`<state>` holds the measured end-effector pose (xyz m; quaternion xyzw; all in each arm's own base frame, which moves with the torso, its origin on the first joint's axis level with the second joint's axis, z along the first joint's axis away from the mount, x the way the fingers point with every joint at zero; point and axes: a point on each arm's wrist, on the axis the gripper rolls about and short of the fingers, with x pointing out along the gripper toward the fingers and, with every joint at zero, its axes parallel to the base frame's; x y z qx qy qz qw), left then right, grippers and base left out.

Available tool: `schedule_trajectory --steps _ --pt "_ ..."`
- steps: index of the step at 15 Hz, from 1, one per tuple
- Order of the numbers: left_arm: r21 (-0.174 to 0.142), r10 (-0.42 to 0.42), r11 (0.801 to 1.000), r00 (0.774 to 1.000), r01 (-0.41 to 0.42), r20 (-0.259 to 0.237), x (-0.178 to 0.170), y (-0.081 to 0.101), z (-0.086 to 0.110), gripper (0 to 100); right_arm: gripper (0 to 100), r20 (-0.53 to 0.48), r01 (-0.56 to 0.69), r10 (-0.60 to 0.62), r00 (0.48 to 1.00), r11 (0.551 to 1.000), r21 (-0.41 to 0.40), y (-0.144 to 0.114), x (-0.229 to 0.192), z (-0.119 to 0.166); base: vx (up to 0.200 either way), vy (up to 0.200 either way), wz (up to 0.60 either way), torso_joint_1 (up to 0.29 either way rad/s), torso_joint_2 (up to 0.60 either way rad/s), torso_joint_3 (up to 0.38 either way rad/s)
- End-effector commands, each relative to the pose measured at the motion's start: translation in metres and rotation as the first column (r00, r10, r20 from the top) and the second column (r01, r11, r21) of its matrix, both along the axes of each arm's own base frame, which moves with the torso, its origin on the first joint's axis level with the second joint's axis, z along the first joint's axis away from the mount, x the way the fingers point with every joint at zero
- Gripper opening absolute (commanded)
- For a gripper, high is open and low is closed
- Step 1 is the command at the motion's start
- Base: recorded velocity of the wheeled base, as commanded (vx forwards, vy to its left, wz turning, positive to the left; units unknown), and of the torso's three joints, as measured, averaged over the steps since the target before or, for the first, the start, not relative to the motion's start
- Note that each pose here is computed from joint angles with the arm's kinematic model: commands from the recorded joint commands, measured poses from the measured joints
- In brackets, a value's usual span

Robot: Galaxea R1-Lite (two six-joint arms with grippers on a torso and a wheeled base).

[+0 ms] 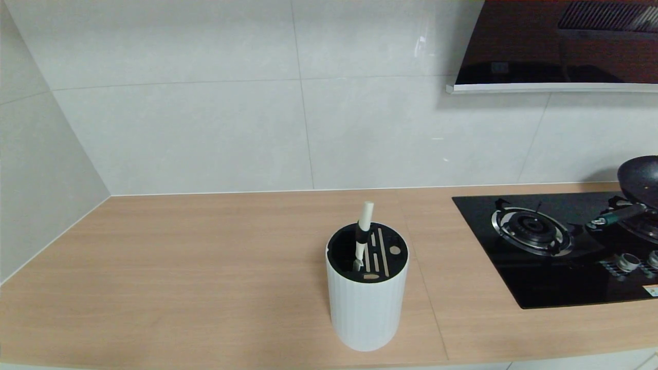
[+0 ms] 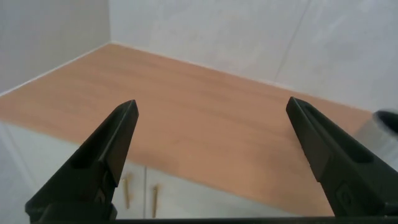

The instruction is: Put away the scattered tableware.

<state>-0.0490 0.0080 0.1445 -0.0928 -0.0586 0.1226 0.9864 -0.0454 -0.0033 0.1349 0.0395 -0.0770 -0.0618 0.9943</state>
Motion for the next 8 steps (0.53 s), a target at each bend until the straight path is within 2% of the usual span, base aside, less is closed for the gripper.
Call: schedule_trajectory --steps 1,2,3,4,5,6,7,8 --pt "0.013 0.037 0.999 0.999 -0.037 -0.033 0.005 -0.002 -0.027 100 100 -0.068 0.024 -0.025 0.997 1.0 -0.005 0.0 0.009 -0.026 0.0 0.0 0.0 0.0 0.0 0.0" --pt "0.018 0.035 0.999 0.999 -0.034 -0.037 0.007 -0.002 -0.03 100 100 -0.083 0.026 -0.026 0.996 1.0 -0.005 0.0 0.012 -0.032 0.0 0.0 0.0 0.0 0.0 0.0" --pt "0.043 0.028 0.999 0.997 -0.025 -0.067 0.015 -0.002 -0.044 100 100 -0.095 0.025 -0.028 0.995 0.999 -0.025 0.0 0.02 -0.049 0.0 0.0 0.0 0.0 0.0 0.0" --pt "0.058 0.017 0.998 0.997 -0.013 -0.08 0.018 -0.002 -0.05 100 100 -0.092 0.026 -0.03 0.995 0.999 -0.037 0.0 0.022 -0.053 0.0 0.0 0.0 0.0 0.0 0.0" --pt "0.108 -0.026 0.993 0.995 0.036 -0.093 0.026 -0.003 -0.066 100 100 -0.107 0.022 -0.026 0.994 0.999 -0.047 0.0 0.022 -0.054 0.0 0.0 0.0 0.0 0.0 0.0" --pt "0.108 -0.026 0.993 0.995 0.036 -0.093 0.026 -0.003 -0.066 100 100 -0.107 0.022 -0.026 0.994 0.999 -0.047 0.0 0.022 -0.054 0.0 0.0 0.0 0.0 0.0 0.0" --pt "0.116 -0.116 0.985 0.989 0.126 -0.091 0.026 -0.005 -0.066 100 100 -0.107 0.016 -0.022 0.994 0.998 -0.061 0.0 0.022 -0.054 0.0 0.0 0.0 0.0 0.0 0.0" --pt "0.122 -0.146 0.98 0.985 0.156 -0.094 0.026 -0.006 -0.066 100 100 -0.111 0.017 -0.026 0.993 0.996 -0.082 0.0 0.022 -0.054 0.0 0.0 0.0 0.0 0.0 0.0"
